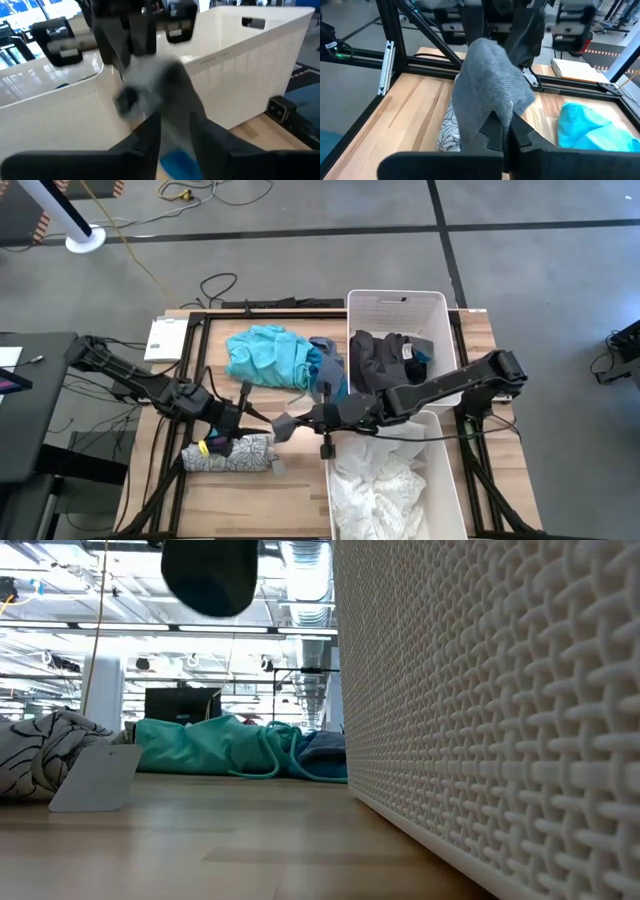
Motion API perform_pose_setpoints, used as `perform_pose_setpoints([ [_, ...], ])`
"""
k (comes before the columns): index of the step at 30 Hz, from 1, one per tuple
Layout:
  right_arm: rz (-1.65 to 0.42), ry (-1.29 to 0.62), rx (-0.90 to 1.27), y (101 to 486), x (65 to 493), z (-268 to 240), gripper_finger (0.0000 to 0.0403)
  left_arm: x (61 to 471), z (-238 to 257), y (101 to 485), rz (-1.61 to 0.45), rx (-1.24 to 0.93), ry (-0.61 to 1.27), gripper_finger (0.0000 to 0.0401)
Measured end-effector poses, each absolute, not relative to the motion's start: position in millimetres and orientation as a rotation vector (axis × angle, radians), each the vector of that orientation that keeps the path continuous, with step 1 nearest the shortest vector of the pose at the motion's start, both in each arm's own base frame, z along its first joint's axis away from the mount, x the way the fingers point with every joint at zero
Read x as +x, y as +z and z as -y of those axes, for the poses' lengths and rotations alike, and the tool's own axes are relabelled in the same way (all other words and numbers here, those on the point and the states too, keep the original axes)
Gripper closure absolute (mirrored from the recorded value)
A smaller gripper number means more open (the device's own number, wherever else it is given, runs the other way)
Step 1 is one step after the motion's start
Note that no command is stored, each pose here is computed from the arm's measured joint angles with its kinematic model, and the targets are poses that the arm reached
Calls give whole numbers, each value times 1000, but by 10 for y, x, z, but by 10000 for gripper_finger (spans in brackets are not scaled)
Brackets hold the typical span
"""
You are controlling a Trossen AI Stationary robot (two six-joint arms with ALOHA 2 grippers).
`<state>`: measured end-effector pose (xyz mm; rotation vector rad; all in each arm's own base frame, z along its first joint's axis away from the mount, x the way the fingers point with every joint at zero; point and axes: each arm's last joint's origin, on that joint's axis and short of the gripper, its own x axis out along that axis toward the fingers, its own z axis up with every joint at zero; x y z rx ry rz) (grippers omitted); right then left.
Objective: Sort clothes
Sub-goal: Put the grey sock into the top white laundry bin
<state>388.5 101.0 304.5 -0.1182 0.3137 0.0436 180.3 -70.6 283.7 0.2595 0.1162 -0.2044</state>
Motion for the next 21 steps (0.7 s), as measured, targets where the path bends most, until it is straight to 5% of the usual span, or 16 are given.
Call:
perform_pose_setpoints([
  [8, -372, 4, -176, 3395, 3679, -1013, 397, 1772, 742, 2770, -186, 261, -184, 243],
  [21, -498, -176, -206, 3837, 3186, -891, 398, 1683, 699, 2526, -457, 190, -125, 239],
])
